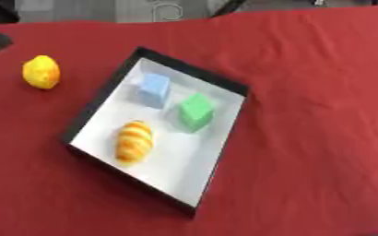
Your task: Pick up objects on the table and place them in the box.
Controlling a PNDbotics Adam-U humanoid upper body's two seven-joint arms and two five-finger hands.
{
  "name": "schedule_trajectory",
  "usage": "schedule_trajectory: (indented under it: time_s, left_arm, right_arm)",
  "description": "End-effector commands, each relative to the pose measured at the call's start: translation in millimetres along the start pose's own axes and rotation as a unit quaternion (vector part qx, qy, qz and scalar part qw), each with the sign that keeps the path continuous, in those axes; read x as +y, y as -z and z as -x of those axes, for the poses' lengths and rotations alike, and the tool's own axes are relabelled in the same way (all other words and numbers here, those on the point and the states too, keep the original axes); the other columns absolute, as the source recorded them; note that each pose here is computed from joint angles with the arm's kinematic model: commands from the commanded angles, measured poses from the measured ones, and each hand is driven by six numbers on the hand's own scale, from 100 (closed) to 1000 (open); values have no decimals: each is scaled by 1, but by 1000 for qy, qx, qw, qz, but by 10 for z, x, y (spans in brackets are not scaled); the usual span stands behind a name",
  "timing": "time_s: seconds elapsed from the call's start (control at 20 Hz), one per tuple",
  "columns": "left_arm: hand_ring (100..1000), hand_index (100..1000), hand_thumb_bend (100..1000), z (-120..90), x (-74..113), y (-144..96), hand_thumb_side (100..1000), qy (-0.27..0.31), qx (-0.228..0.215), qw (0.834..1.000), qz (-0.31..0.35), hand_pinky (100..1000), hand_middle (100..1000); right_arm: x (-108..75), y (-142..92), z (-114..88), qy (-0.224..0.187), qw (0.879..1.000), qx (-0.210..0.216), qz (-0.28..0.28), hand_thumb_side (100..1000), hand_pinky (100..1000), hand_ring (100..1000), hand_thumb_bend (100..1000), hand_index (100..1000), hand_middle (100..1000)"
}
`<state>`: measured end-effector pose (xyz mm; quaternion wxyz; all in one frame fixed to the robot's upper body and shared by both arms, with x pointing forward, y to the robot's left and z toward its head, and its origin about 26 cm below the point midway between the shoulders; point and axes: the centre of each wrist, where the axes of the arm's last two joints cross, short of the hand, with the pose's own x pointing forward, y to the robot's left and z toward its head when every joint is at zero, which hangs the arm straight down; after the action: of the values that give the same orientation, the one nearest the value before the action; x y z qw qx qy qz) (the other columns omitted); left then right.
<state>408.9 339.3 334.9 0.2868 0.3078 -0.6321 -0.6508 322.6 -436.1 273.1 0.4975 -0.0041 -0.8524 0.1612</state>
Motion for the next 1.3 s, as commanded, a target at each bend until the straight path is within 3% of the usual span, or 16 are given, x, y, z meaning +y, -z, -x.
schedule_trajectory:
  time_s: [0.05,0.35,0.7,1.1,1.2,1.3]
  left_arm:
    - [828,891,416,217,104,-180,638,-3,41,999,12,888,790]
    - [833,883,510,411,59,-190,636,-17,70,997,27,892,783]
    - [839,893,542,575,-37,-166,651,-9,125,991,37,889,787]
    - [833,890,555,717,-297,-102,697,-5,176,982,63,877,776]
    - [823,882,523,736,-379,-71,742,-9,179,981,77,871,759]
    - [824,883,557,749,-410,-57,738,-9,185,978,94,867,753]
  right_arm:
    - [-80,30,-194,-29,999,-15,-1,538,951,812,100,787,678]
    - [-126,65,-296,-33,999,-34,8,522,951,812,100,787,673]
    - [-191,95,-409,-31,998,-53,20,519,951,811,100,786,669]
    - [-189,131,-434,-34,998,-58,18,529,951,811,100,786,668]
    - [-186,136,-430,-34,998,-58,18,531,952,811,100,786,668]
    - [-183,134,-417,-35,998,-56,18,535,952,811,100,786,668]
